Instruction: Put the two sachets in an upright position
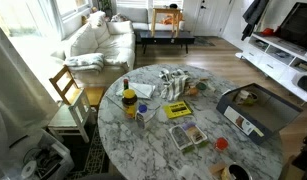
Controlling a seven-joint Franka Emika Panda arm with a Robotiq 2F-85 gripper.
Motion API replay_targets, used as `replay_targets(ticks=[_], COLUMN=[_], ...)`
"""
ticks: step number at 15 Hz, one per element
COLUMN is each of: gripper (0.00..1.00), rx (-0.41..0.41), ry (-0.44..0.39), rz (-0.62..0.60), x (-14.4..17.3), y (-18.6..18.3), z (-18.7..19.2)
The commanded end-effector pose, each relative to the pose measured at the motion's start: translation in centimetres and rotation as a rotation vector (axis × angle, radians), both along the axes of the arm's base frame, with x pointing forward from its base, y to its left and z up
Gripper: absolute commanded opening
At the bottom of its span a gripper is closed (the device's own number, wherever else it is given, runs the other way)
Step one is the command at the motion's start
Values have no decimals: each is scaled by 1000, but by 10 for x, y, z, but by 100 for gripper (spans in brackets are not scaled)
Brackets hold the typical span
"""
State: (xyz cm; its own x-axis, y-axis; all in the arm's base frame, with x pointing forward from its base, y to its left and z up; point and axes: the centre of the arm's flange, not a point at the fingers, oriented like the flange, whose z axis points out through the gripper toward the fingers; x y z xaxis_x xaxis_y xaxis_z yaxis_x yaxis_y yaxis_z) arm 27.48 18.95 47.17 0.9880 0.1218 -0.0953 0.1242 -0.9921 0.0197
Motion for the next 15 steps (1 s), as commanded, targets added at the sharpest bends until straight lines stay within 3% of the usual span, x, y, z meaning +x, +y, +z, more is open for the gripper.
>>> replay_targets(ticks=[1, 6, 7, 12, 15], gripper=[100, 100, 100, 100, 100], rx=[0, 0, 12, 48, 6], ry=[0, 0, -1, -56, -64], rz=[0, 0, -9, -229, -397], x=[0, 0, 12, 83, 113], y=[0, 0, 4, 11, 0], z=[0, 0, -7, -47, -84])
